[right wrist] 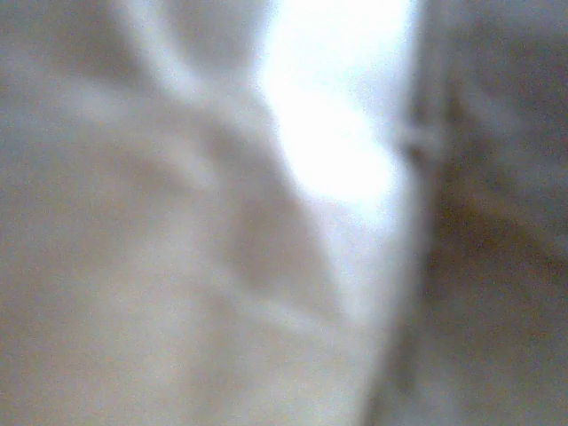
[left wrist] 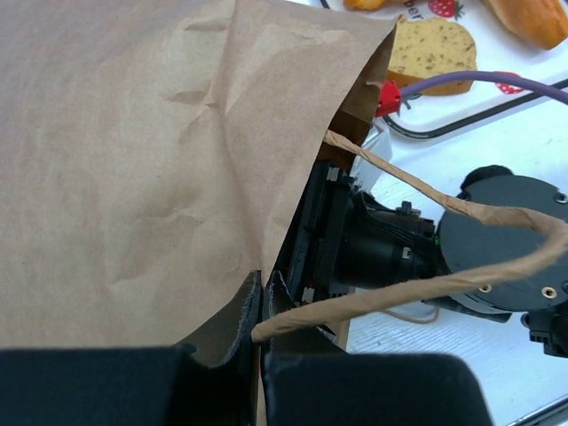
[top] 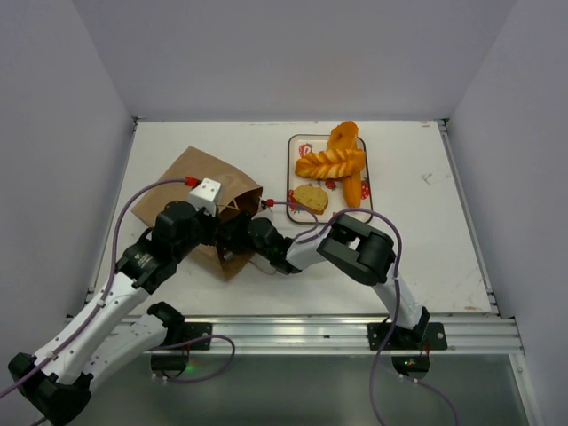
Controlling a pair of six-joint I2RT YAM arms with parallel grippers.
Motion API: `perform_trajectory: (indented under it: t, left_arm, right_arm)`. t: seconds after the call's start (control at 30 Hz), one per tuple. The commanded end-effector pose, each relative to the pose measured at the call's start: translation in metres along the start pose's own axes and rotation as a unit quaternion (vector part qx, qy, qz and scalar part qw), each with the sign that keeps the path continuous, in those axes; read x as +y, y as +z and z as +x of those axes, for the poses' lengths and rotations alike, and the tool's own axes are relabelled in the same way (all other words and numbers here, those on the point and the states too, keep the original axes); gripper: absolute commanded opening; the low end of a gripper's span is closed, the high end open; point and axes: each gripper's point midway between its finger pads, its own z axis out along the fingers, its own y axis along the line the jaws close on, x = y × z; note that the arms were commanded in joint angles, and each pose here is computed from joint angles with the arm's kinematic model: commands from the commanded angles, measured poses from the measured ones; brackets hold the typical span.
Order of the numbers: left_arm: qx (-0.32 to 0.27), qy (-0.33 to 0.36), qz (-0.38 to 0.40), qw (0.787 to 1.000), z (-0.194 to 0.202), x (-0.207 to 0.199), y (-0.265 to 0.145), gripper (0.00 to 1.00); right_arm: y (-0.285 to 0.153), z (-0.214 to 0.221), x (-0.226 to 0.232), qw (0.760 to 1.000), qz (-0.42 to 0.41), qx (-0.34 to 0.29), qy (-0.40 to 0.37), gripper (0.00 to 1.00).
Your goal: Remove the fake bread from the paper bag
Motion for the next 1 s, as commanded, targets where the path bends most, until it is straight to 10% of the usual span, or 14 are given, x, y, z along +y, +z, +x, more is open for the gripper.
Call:
perform_trajectory:
  t: [0.0,0.97]
  left_arm:
    - [-0.008,0.005,-0.008,1.000,-0.008,0.002,0.002,0.00]
    - [0.078,0.005,-0.218,0.973,0.004,0.072,0.042,0.00]
  right_arm:
    - [-0.004,-0.011,0.018,0.999,-0.027,-0.018,0.006,0.32]
    - [-0.096,-0.034,0.027,0.998,-0.047,-0.023,-0.033,0.19]
